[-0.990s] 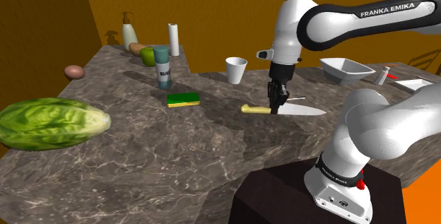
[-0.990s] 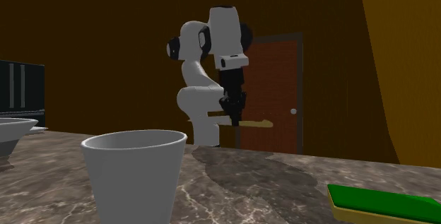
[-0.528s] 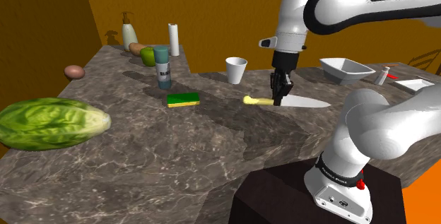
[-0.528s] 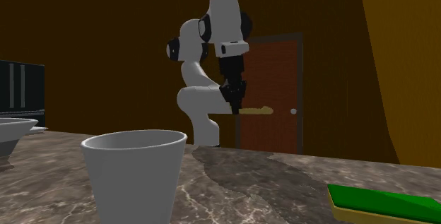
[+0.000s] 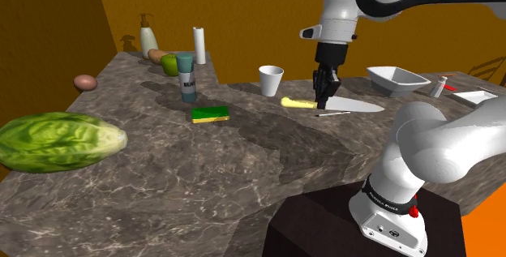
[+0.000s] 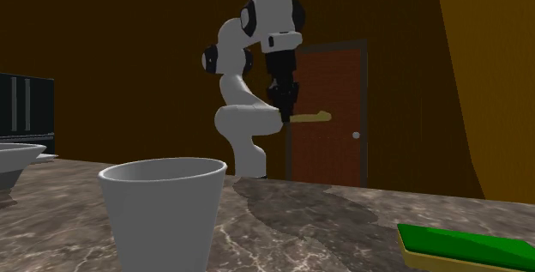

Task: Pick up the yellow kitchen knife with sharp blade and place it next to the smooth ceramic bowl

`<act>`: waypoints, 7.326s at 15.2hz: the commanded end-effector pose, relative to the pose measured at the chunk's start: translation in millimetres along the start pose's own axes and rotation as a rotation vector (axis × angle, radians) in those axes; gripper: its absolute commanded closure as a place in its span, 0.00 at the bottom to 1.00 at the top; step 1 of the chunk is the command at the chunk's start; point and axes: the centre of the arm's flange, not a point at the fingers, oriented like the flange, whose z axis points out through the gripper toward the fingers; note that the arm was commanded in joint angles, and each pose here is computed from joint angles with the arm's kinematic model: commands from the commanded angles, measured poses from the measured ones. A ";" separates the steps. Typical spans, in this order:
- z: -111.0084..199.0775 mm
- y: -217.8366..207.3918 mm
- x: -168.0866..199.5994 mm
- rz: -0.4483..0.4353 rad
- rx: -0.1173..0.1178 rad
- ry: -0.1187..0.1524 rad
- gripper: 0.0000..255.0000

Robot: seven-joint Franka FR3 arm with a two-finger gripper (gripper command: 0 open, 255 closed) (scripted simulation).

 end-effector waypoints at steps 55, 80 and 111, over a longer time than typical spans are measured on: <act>-4.8 377.4 -348.4 0.000 0.000 0.000 1.00; 51.3 304.2 -365.4 0.061 -0.538 -0.246 0.00; 15.3 303.1 -368.8 0.061 -0.538 -0.246 1.00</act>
